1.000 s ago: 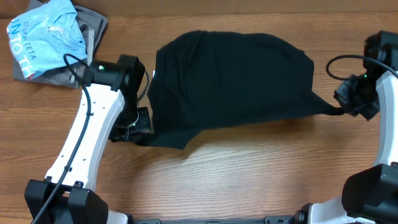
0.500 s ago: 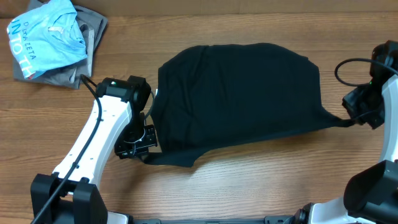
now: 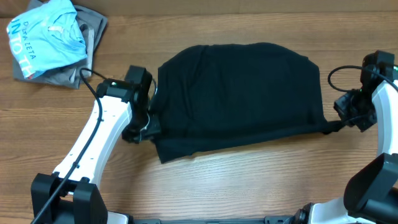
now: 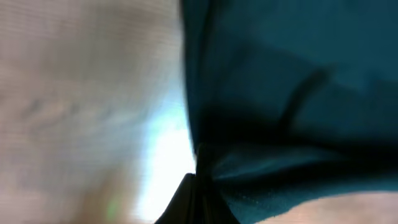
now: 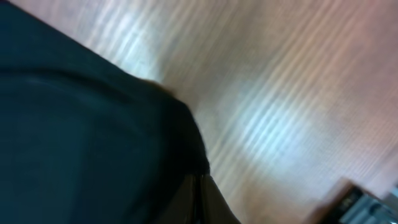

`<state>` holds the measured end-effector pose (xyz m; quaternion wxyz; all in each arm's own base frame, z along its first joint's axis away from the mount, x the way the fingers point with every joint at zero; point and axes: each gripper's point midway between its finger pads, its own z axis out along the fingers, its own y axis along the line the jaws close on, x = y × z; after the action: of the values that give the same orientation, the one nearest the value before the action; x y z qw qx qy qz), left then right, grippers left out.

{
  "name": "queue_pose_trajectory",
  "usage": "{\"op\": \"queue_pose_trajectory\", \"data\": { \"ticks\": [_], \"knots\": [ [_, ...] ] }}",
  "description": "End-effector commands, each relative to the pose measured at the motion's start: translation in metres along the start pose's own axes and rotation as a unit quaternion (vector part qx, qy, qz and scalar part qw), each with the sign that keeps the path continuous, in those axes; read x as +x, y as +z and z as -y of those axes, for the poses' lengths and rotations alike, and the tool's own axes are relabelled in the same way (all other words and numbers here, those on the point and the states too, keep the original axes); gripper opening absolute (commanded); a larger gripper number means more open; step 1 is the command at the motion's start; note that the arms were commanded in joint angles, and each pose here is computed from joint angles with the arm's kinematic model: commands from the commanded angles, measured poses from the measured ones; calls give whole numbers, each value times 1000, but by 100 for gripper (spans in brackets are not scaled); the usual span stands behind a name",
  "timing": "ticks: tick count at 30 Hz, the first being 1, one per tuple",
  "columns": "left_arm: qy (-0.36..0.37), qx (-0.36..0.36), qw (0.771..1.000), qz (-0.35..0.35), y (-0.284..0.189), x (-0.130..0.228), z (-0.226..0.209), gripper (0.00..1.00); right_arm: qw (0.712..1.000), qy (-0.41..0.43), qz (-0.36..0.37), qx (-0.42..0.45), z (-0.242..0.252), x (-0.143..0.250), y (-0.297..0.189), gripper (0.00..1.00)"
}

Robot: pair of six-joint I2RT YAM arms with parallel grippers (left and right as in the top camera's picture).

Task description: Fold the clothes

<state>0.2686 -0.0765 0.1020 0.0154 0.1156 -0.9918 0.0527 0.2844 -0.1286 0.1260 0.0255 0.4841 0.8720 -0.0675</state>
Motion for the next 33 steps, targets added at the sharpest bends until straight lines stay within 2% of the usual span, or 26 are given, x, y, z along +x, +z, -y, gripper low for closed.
{"op": "queue_pose_trajectory", "data": {
  "ticks": [1,9,17,26,33],
  "knots": [
    [24,11,999,46,-3,-18,6,4,1000,4,7,-27,-5,-2,-6,4],
    [37,34,991,125,-10,-56,20,4,999,-10,6,-39,-20,8,12,4],
    [63,29,978,197,-12,-96,28,4,996,-17,51,-77,-46,-2,33,4],
    [63,14,983,169,27,-107,27,7,990,-19,86,-108,-65,-15,30,4],
    [56,-14,981,184,41,-123,19,10,990,-26,83,-107,-72,-12,49,4]
  ]
}}
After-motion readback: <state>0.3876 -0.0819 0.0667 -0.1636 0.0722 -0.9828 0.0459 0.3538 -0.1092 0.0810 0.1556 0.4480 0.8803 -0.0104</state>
